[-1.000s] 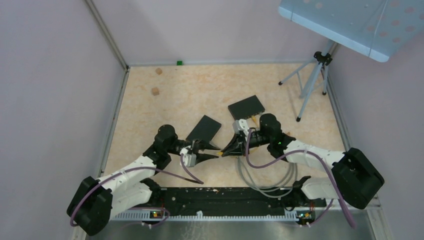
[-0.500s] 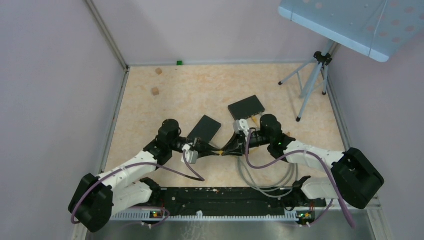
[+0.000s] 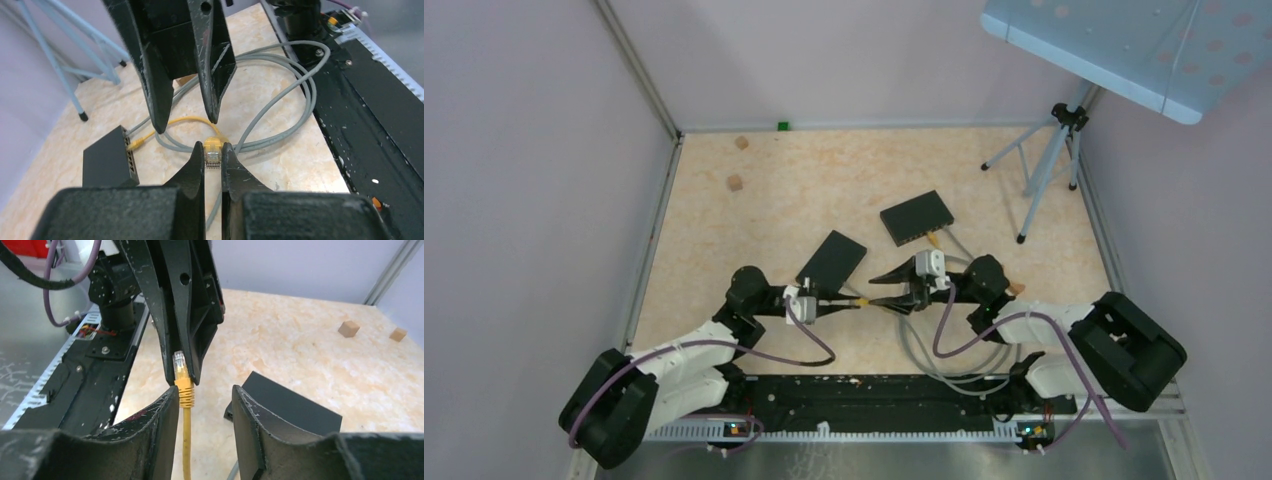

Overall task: Insert the plug into the switch port
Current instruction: Insert the connector into the switch port.

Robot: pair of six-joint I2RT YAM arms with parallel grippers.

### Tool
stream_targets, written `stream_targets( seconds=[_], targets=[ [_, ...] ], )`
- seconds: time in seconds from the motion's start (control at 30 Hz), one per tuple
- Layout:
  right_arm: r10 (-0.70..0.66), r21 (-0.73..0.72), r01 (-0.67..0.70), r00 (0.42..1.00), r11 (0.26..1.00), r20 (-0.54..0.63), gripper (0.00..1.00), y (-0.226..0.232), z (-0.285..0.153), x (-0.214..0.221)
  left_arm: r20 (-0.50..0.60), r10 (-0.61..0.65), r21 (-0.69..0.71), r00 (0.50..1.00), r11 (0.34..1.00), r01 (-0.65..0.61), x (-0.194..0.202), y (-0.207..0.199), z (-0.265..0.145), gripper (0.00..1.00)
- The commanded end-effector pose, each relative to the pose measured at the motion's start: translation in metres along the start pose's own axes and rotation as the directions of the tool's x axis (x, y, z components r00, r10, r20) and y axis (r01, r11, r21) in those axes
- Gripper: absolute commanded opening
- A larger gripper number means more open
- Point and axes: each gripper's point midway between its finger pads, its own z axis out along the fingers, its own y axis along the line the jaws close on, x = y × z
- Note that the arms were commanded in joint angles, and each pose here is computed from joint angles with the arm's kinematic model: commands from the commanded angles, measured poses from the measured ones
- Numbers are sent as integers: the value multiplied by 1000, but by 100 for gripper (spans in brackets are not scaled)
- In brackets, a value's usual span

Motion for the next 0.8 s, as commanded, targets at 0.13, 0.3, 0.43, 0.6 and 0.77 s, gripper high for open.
stream_targets(
  seconds=[0.13,0.3,0.43,0.6,0.77],
  targets=[
    [-76,-24,81,984,996,163,38,1,5,-37,133,-84,-273,988,955,118,-26,29,-12,0],
    [-64,-71,73,990,995,128,40,7,7,-27,196,-135,-351,971,915,198,-30,33,-21,0],
    [-60,-92,72,991,993,123,41,7,14,-23,228,-151,-328,962,918,222,-35,25,-22,0],
    [-53,-108,67,991,992,125,42,3,25,-18,245,-151,-300,958,928,223,-41,19,-21,0],
    [-50,-102,68,985,992,164,42,0,32,-22,241,-149,-262,959,941,212,-43,13,-19,0]
  ],
)
